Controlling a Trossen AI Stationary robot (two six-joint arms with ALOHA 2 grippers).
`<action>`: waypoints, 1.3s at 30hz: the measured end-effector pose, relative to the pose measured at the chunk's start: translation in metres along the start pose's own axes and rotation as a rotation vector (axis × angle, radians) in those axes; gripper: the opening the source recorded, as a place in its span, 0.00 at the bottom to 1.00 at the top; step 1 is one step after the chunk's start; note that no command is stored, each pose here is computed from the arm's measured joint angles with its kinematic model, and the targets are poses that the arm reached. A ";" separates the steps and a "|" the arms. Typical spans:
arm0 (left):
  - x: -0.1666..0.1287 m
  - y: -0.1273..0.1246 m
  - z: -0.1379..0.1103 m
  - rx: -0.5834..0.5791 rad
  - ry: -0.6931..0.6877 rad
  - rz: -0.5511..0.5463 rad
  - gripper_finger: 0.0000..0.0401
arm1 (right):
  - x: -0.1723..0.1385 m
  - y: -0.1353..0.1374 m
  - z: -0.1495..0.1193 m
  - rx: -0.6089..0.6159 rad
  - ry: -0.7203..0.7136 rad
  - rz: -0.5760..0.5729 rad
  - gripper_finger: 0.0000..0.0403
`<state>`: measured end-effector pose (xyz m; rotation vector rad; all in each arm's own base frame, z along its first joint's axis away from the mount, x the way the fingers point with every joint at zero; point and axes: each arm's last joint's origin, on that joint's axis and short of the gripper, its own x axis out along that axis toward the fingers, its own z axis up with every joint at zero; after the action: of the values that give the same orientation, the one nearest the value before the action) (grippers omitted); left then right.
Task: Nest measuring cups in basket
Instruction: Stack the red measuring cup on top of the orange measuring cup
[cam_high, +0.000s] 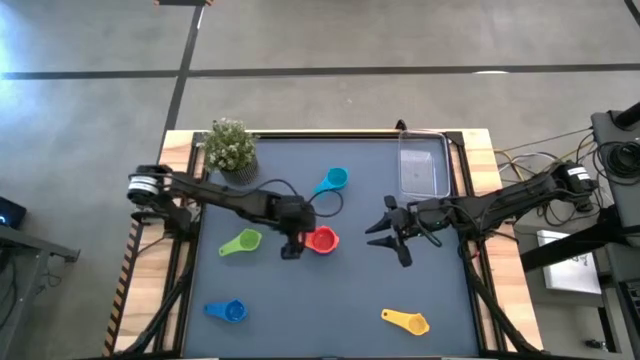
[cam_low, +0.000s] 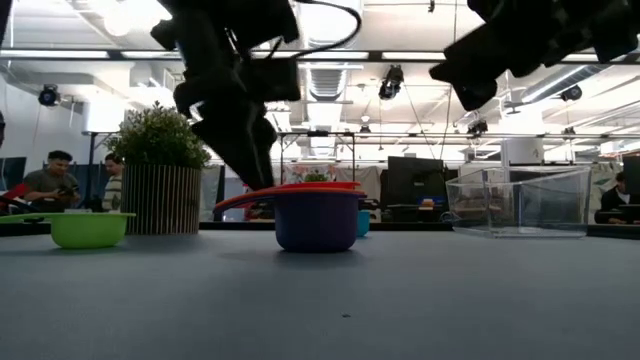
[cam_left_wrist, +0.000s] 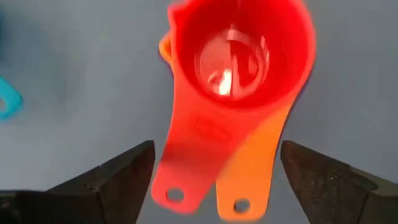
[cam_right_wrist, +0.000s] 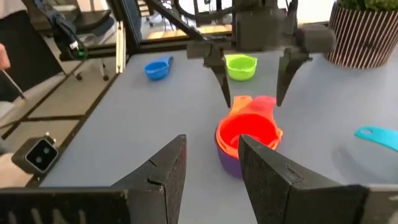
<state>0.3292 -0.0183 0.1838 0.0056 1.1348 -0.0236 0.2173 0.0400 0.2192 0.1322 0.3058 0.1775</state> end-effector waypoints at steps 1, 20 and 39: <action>0.003 0.000 0.001 -0.001 0.021 0.001 0.84 | 0.000 0.000 0.000 0.000 0.003 0.000 0.33; 0.015 0.000 0.002 -0.015 0.092 0.002 0.69 | 0.000 0.000 -0.001 -0.010 0.009 0.000 0.33; 0.011 -0.002 0.000 -0.037 0.111 -0.050 0.39 | 0.000 0.000 -0.001 -0.007 0.008 -0.006 0.33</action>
<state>0.3344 -0.0205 0.1737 -0.0544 1.2460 -0.0471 0.2172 0.0399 0.2179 0.1237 0.3131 0.1736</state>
